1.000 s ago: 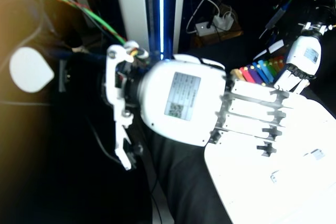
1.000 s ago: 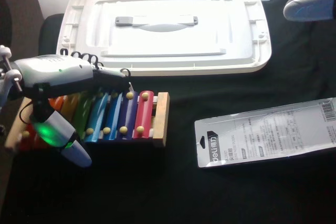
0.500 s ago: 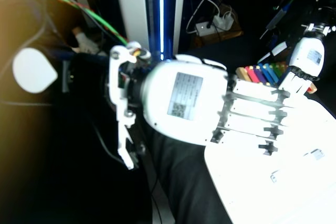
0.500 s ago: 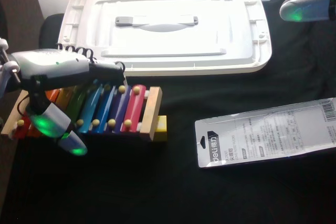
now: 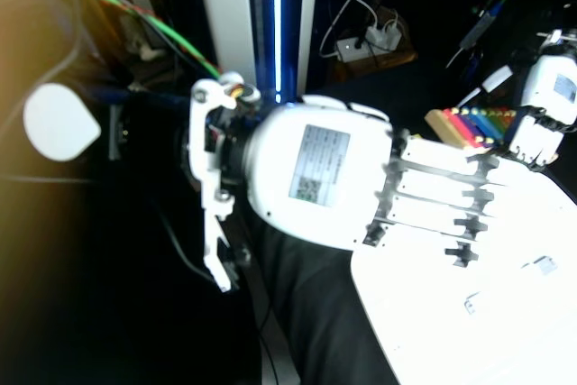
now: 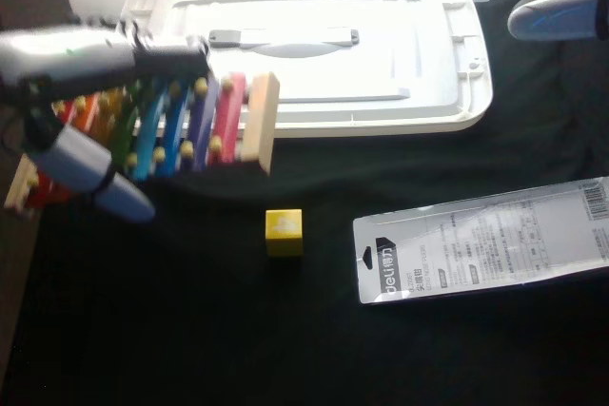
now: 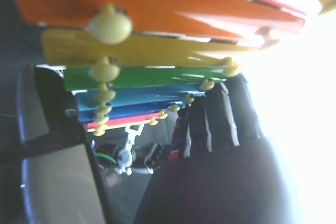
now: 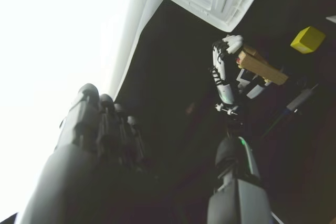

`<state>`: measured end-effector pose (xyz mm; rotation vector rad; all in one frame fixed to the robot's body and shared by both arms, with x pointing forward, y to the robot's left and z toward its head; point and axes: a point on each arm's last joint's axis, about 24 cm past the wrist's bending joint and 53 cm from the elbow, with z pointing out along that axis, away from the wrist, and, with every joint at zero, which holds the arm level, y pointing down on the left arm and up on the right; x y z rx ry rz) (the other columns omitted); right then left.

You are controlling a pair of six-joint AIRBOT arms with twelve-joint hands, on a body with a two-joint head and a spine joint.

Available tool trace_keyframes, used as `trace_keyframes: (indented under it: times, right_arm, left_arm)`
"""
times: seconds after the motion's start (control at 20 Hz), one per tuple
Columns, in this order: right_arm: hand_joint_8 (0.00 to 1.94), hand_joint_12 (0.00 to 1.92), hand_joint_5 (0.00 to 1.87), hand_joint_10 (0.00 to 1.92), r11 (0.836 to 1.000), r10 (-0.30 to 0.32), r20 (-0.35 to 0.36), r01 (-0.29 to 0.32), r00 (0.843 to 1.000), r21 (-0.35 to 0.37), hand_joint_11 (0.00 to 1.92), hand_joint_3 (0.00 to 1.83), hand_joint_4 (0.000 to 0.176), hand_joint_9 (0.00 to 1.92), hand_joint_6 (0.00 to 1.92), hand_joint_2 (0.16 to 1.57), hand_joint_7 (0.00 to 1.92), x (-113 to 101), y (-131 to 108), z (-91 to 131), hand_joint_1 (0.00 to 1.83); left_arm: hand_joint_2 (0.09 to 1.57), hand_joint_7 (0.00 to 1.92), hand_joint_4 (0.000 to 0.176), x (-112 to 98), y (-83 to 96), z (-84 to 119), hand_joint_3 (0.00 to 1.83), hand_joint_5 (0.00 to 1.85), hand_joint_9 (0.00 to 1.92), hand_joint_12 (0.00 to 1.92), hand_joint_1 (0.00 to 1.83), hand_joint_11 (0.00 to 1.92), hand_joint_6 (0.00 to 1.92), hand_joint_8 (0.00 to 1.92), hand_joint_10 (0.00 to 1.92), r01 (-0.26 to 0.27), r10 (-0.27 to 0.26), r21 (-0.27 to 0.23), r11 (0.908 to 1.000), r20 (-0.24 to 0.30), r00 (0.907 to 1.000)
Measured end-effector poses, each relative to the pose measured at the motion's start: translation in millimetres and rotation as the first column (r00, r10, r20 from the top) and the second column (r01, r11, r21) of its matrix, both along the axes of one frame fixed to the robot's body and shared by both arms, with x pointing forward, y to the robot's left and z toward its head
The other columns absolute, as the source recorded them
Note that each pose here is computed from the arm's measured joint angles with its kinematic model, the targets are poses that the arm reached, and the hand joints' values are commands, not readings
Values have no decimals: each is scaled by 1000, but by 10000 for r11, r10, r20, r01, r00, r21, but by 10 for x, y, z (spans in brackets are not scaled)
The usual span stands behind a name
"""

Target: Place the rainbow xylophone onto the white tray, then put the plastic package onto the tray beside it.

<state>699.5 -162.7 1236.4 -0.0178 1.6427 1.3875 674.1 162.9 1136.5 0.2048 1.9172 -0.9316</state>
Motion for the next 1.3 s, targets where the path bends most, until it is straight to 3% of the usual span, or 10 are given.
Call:
trace_keyframes:
  times: [0.05,0.1,0.2,0.25,0.5,0.7,0.95,1.05,1.2,1.3]
  right_arm:
    - [0,0,0,0,10000,6,8,-6,10000,9,0,0,9,0,0,1043,0,-1,0,3,650]
    - [0,0,0,0,10000,6,8,-6,10000,9,0,0,11,0,0,1038,0,-1,0,3,601]
    - [0,0,0,0,10000,3,2,-3,10000,2,0,0,18,0,0,1017,0,4,3,-2,594]
    - [0,0,0,0,10000,12,1,-12,10000,6,0,0,7,0,0,1020,0,3,8,-3,611]
    - [0,0,0,0,9999,124,-17,-124,9999,48,0,0,37,0,0,983,0,3,70,-24,579]
    - [2,0,0,0,9998,189,-25,-189,9998,49,0,0,41,0,0,963,10,4,107,-41,605]
    - [5,0,0,0,9997,244,13,-244,9997,69,0,0,39,0,0,920,17,16,134,-48,614]
    - [8,0,0,0,9996,280,2,-280,9996,87,0,0,58,0,0,912,27,15,154,-55,639]
    - [11,0,7,0,9986,488,122,-490,9987,198,0,0,53,0,3,898,43,9,213,-43,632]
    - [11,0,9,1,9981,546,127,-549,9984,266,0,0,62,2,2,890,53,15,246,-47,620]
  left_arm:
    - [1073,346,72,24,13,111,0,256,332,1390,1066,139,1171,998,1068,-22,25,-162,9999,206,9998]
    - [1052,470,34,47,-7,236,0,368,456,1253,1081,248,884,817,926,57,-42,-300,9995,495,9988]
    - [1067,474,25,80,-47,394,1,378,473,1307,1111,316,767,889,1056,219,-206,-118,9997,1023,9945]
    - [1064,460,0,105,-69,474,0,393,456,1340,1109,290,726,901,1067,254,-251,-11,9997,1283,9914]
    - [996,488,0,394,-36,858,0,480,454,1328,1073,278,696,917,1013,-297,228,258,9992,2349,9718]
    - [1022,450,0,641,-64,901,0,464,477,1488,1232,412,885,1144,1260,-784,668,369,9962,2495,9661]
    - [1017,523,0,1009,-152,813,0,489,540,1304,1234,449,959,1010,1066,-1429,1264,529,9883,2392,9627]
    - [1027,498,0,1134,-189,752,1,471,508,1272,1224,388,880,964,1024,-1656,1484,580,9845,2286,9621]
    - [1043,523,0,1354,-292,684,0,436,557,1067,1195,450,744,715,775,-1880,1710,560,9806,2256,9591]
    - [1022,578,0,1489,-421,637,0,562,515,1264,1149,342,471,685,908,-1947,1788,509,9795,2239,9581]
